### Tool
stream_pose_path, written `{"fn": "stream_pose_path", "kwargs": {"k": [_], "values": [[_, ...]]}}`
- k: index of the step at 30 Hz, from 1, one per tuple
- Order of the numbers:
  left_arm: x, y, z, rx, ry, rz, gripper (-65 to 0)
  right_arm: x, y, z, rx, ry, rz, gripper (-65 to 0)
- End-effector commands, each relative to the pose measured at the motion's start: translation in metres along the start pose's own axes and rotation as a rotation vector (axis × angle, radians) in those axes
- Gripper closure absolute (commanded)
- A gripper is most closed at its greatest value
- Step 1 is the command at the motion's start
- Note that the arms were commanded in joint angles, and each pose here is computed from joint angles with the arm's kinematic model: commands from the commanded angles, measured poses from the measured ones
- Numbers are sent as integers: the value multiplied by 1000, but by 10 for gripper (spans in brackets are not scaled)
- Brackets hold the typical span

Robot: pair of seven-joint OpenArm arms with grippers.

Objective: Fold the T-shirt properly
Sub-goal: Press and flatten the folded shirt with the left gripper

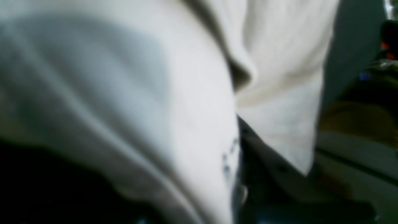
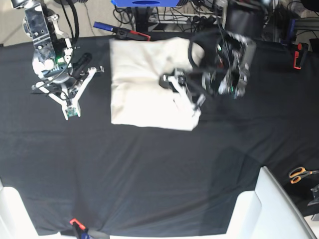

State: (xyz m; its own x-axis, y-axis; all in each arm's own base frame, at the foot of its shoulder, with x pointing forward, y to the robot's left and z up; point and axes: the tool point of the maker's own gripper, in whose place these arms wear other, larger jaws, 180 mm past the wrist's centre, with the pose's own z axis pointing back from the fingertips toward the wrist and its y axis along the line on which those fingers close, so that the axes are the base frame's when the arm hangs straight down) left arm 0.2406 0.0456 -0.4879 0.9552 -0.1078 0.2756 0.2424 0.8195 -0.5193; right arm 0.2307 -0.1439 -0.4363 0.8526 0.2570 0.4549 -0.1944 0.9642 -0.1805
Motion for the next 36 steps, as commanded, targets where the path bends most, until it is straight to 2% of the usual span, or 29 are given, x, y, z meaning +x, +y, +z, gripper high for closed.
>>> {"fn": "stream_pose_path", "kwargs": {"k": [1,5,8,14,22,24,29,36], "values": [[20,-3,5,6,-25,-41,0,11,-4,3,-11,-38,6,-15],[44,-6,8,37,20,-164,0,11,-4,3,-12,-40,6,-15],[62,-13,9,67,89,-282,0,11,-4,3,-11,-40,7,-15],[96,-37,11,122,149,-527,0,12,-3,3,-10,-40,6,-15],[107,-33,7,228,263,-725,0,9,-3,3,-10,-35,5,-15],[111,-27,8,295,283,-805,0,7,-3,2,-9,-28,5,-15],[125,-22,4,495,309,-1045,0,6,-3,2,-12,-23,0,-15],[130,-39,-10,578,373,-1465,0,6,-5,2,-15,-22,-3,-15]]}}
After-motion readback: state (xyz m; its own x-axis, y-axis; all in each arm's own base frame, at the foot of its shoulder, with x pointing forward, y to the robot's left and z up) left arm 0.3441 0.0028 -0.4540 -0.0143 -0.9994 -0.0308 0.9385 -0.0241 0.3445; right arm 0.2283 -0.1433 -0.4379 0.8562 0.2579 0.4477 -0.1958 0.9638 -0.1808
